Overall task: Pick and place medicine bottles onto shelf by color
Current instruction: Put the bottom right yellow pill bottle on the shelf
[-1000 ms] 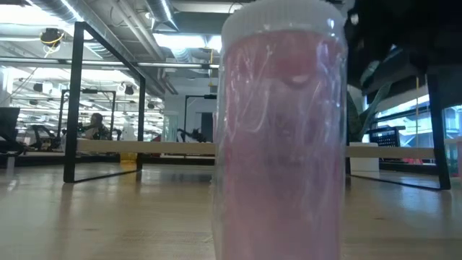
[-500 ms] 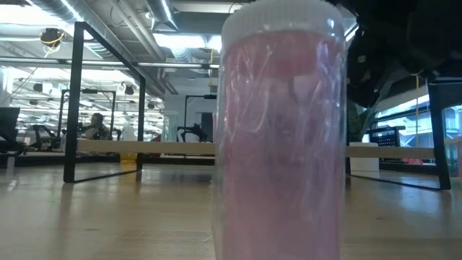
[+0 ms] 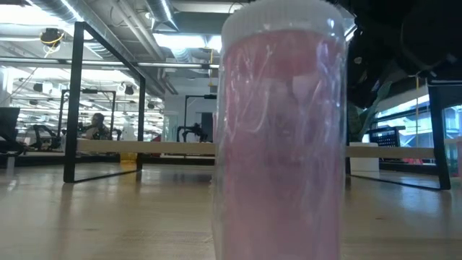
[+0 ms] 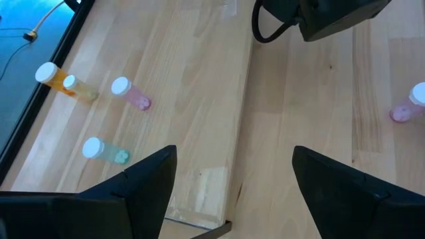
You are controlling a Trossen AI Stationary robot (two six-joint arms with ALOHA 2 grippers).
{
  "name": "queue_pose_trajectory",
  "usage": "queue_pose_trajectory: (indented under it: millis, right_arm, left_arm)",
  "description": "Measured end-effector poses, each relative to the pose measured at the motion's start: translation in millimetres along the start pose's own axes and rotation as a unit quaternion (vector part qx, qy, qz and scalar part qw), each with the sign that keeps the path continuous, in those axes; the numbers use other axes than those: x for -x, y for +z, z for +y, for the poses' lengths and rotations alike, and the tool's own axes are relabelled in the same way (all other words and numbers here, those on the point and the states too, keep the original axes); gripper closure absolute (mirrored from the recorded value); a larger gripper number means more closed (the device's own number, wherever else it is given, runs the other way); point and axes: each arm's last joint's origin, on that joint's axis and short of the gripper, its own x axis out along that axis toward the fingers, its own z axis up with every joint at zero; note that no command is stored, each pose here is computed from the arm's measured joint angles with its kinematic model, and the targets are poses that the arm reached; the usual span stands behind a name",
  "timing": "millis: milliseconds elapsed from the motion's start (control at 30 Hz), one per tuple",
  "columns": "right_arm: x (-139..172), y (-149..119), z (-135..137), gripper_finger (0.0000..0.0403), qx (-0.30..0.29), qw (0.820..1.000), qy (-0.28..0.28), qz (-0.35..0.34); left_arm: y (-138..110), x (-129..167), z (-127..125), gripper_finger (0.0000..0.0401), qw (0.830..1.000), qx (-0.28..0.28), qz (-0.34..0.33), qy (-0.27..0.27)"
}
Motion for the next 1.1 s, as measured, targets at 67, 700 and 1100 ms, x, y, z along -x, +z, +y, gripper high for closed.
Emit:
queue_pose_trajectory:
  millis: [67,700,1100]
  right_arm:
    - [0,0,0,0.0279,-0.001,1.000,0.003,0.004]
    - [3,3,1,0.0279,0.004,1.000,0.022,0.011]
    - [-10,4,-7,0.0279,-0.044,0.996,0.007,0.072]
  left_arm:
    - [0,0,0,0.0108,1.000,0.000,0.000,0.000]
    - [0,0,0,0.0108,1.000,0.000,0.000,0.000]
    - [0,0,0,0.0108,1.000,0.000,0.000,0.000]
